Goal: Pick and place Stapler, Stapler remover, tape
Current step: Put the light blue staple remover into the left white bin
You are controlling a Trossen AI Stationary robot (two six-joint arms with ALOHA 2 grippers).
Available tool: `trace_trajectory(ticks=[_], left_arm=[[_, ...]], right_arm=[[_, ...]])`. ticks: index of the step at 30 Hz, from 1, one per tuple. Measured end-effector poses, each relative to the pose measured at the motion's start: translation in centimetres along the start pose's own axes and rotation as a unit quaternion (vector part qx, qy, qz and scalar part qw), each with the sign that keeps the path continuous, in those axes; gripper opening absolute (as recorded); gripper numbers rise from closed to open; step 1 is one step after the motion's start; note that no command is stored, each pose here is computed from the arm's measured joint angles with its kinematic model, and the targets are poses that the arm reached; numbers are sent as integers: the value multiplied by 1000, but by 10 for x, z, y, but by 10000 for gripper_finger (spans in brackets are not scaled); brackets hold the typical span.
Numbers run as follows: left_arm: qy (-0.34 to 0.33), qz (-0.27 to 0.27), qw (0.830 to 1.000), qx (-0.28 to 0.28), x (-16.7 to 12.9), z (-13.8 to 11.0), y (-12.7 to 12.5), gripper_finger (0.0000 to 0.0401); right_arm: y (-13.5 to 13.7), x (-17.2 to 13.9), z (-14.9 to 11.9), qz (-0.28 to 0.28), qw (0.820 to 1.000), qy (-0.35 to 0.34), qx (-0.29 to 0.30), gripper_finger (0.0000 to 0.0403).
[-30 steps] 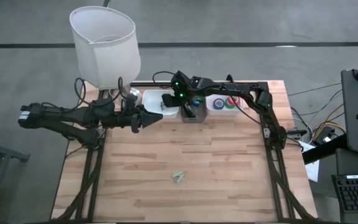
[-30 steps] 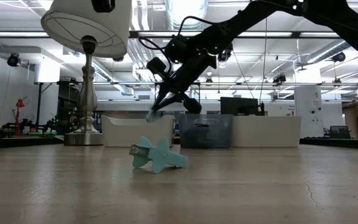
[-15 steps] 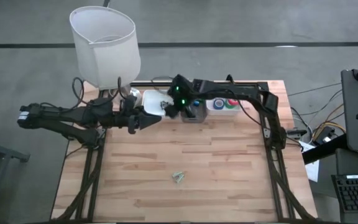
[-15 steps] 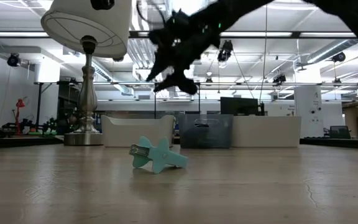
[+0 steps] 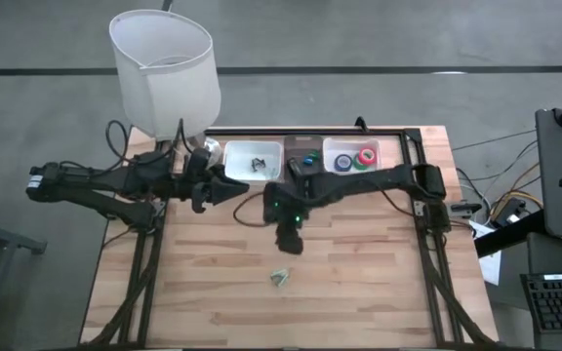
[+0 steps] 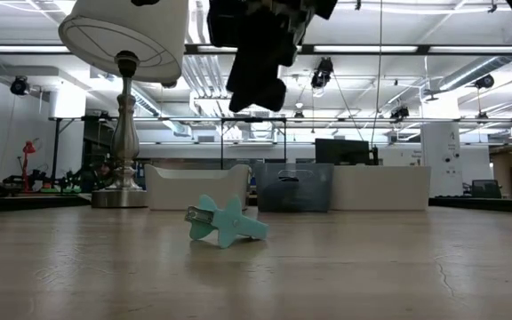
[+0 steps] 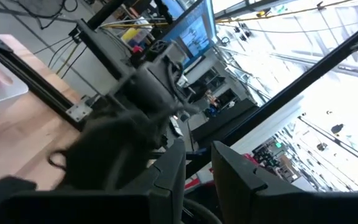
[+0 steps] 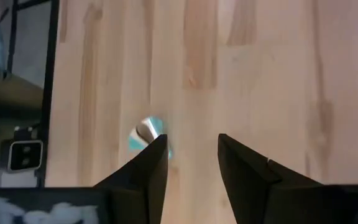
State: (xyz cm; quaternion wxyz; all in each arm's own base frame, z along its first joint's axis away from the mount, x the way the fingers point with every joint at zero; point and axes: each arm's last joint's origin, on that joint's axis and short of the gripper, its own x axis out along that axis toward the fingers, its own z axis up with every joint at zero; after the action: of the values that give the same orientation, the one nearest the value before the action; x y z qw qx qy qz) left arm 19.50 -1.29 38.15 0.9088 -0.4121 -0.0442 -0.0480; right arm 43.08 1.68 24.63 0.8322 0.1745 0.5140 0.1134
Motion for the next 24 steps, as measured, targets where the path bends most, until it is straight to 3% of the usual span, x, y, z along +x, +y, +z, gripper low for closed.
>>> trace_trajectory(ticks=[9,14,24], left_arm=[[16,19,1000,0,1,-4,4,81],[19,24,1000,0,1,-4,5,81],[22,36,999,0,1,-6,7,81]], right_arm=[[25,48,-19,38,997,-62,-33,123],[29,69,-41,-1,998,-57,-42,128],[35,96,-66,3,989,-128,-78,144]])
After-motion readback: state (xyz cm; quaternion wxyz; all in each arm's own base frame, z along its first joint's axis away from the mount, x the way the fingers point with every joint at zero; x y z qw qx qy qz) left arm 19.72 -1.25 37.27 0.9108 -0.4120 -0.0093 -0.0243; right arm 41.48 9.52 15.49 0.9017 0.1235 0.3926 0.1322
